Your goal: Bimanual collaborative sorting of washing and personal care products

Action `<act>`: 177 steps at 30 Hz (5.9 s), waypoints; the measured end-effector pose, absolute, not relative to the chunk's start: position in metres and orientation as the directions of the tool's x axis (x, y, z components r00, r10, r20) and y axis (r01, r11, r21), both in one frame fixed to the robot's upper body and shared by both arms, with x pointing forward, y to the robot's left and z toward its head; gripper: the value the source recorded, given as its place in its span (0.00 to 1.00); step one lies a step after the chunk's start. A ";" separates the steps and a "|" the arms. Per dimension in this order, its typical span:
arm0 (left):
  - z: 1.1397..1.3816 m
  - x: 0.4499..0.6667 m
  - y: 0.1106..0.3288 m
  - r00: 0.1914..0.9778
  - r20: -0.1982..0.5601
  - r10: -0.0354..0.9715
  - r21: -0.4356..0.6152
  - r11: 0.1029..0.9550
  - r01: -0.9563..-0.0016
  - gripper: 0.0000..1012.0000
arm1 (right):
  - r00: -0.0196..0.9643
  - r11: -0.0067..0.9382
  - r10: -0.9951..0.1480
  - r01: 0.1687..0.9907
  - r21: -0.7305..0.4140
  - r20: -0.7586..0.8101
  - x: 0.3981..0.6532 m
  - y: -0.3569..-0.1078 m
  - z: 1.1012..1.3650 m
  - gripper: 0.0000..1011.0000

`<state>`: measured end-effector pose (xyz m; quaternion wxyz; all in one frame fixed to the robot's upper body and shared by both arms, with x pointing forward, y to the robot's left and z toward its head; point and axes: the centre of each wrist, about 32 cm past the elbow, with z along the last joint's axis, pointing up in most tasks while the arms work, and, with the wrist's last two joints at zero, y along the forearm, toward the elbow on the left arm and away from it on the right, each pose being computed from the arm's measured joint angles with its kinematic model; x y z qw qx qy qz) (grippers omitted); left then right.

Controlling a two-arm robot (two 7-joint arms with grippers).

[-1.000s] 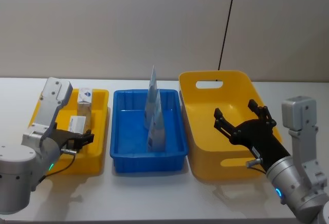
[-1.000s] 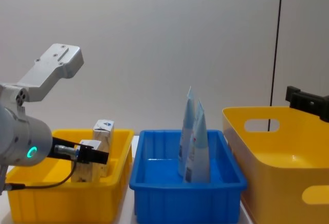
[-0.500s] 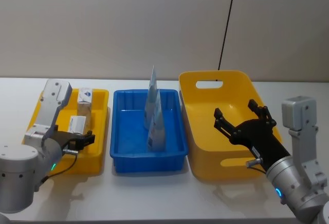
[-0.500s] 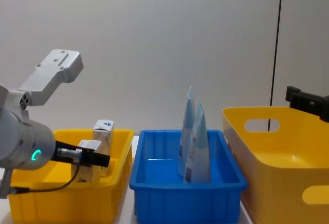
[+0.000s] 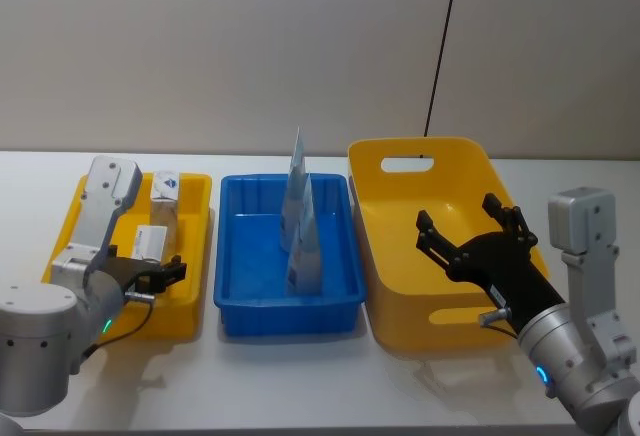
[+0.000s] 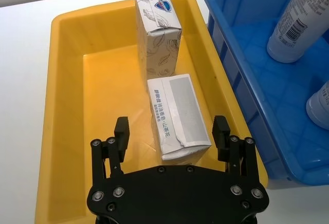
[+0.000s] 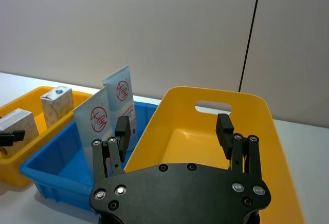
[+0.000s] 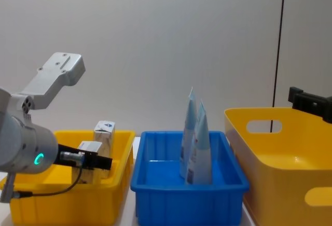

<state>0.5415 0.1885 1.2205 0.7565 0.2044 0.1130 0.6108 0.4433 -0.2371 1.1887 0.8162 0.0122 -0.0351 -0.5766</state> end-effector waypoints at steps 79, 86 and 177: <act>1.244 0.558 0.211 0.301 0.151 0.941 0.366 0.230 -0.902 0.37 | 0.333 0.335 -0.942 0.940 0.060 0.043 0.443 -0.237 1.189 0.99; 1.261 0.558 0.224 0.361 0.184 0.914 0.323 0.291 -0.901 0.37 | 0.333 0.335 -0.942 0.940 0.060 0.043 0.443 -0.237 1.189 0.99; 1.280 0.546 0.246 0.989 0.144 0.033 0.318 0.945 -0.078 0.37 | 0.333 0.335 -0.942 0.940 0.060 0.043 0.443 -0.237 1.189 0.99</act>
